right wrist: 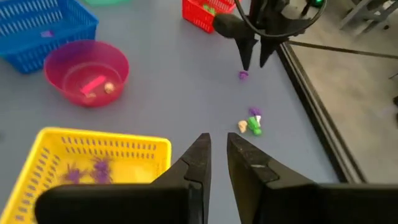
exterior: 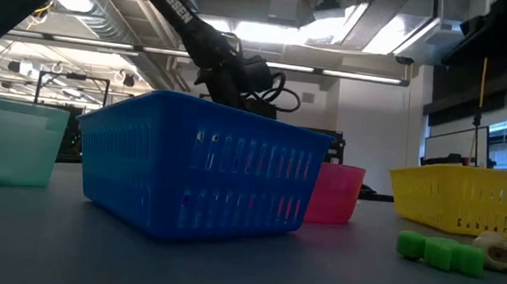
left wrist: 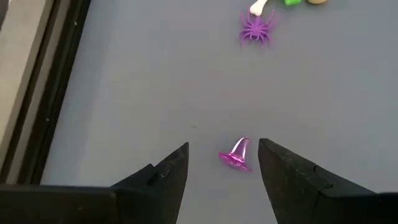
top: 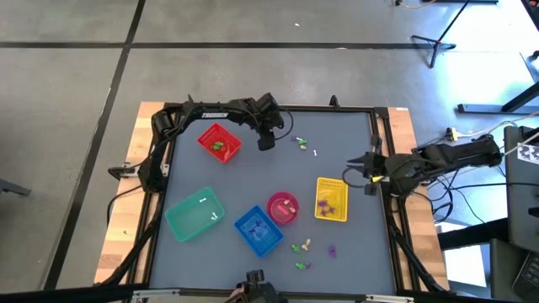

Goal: Sort Halloween decoration
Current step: Put the violet witch hat toy into the blue bin

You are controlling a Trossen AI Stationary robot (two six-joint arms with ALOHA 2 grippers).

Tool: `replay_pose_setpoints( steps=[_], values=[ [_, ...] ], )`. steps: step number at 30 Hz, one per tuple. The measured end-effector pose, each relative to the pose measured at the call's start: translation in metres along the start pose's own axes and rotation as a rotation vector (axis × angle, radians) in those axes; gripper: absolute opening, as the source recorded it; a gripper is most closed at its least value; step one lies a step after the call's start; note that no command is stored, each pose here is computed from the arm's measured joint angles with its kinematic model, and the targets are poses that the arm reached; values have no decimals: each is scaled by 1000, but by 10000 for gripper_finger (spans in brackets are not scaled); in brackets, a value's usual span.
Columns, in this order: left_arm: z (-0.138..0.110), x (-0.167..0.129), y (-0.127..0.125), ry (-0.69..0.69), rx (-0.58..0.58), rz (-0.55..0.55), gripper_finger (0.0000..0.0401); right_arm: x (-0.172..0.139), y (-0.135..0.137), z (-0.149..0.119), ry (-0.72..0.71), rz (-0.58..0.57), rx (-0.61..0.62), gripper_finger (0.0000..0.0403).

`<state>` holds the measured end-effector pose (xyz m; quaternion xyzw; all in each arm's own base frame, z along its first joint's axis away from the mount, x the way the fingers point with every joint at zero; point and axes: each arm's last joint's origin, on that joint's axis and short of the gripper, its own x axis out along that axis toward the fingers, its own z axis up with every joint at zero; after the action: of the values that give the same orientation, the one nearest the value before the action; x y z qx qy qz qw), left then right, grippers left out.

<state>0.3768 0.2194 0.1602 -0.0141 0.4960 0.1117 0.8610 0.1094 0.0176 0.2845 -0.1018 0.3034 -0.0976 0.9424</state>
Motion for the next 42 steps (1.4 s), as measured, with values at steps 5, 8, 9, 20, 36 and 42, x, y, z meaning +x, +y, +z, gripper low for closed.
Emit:
replay_pose_setpoints(
  steps=[5, 8, 9, 20, 36, 42],
  values=[
    [0, 4, -4, 4, 9, -8, 178, 13, 2, -1, -68, 72, 72, 51],
    [1, 7, -10, 7, 25, -19, 178, 22, 7, -1, -121, 130, 80, 51],
    [2, 7, -12, 1, 35, -21, 178, 26, 9, -2, -136, 144, 76, 51],
    [-2, 13, -15, 46, 50, 2, 178, 56, 23, -19, -136, 147, 31, 51],
    [-10, 28, -15, 104, 24, 13, 178, 60, 24, -18, -141, 148, 50, 51],
    [-11, 28, -15, 106, 22, 15, 178, 60, 24, -18, -141, 148, 49, 51]
  ],
)
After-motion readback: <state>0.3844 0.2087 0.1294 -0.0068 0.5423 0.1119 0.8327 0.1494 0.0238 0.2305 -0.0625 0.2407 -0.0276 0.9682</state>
